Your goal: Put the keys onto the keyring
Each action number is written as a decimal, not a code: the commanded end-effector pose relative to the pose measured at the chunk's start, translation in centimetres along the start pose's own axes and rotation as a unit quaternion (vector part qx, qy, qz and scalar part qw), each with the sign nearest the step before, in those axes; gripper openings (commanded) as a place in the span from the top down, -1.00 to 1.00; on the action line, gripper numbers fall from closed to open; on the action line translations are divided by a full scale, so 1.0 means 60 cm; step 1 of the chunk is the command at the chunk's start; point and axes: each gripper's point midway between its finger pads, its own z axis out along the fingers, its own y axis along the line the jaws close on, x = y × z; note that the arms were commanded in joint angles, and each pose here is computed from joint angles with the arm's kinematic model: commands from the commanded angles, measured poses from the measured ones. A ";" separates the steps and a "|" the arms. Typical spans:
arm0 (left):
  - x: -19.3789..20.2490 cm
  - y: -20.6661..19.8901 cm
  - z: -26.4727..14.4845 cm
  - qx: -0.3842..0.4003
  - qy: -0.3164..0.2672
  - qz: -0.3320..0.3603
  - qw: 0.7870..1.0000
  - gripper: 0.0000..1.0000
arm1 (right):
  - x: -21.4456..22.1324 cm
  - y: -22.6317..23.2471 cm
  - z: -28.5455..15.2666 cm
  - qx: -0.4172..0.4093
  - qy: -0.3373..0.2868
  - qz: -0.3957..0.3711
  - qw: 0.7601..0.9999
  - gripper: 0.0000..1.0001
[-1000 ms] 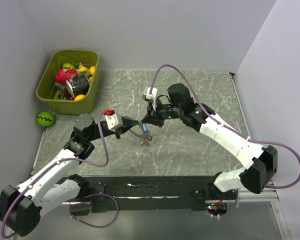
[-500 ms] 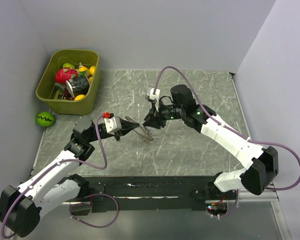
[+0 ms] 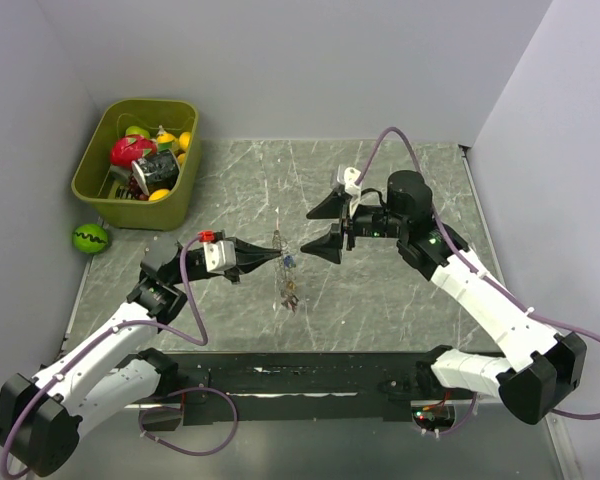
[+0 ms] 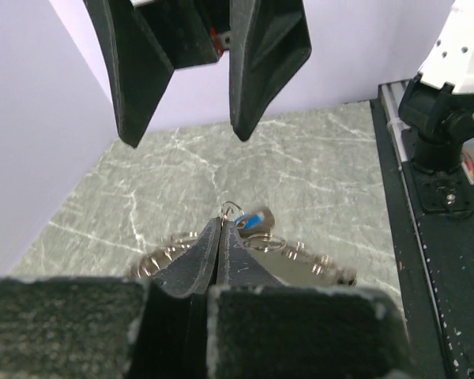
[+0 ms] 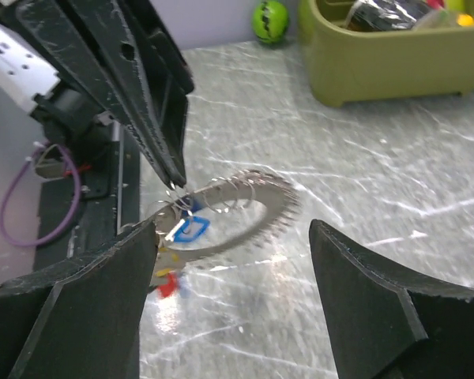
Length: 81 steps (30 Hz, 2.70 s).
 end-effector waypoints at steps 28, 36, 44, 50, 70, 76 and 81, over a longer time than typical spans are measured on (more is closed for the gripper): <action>-0.081 -0.028 0.007 0.060 -0.093 0.041 0.993 0.98 | -0.029 0.065 0.001 -0.119 -0.046 -0.029 0.991 -0.31; -0.086 -0.028 0.009 0.063 -0.100 0.038 0.992 0.98 | -0.028 0.083 0.020 -0.139 -0.044 -0.022 0.989 -0.03; -0.088 -0.025 0.011 0.062 -0.101 0.040 0.992 0.98 | -0.029 0.093 0.030 -0.141 -0.050 -0.021 0.989 0.06; -0.094 -0.025 0.009 0.058 -0.106 0.042 0.992 0.98 | -0.022 0.097 0.039 -0.153 -0.042 -0.013 0.987 0.15; -0.088 -0.030 0.008 0.060 -0.106 0.028 0.992 0.98 | -0.039 0.093 0.054 -0.138 -0.057 -0.003 0.989 1.00; -0.083 -0.029 0.006 0.054 -0.099 0.022 0.993 0.98 | -0.040 0.091 0.055 -0.135 -0.056 -0.005 0.989 1.00; -0.074 -0.026 0.011 0.058 -0.088 0.015 0.994 0.98 | -0.037 0.093 0.053 -0.136 -0.053 -0.004 0.989 1.00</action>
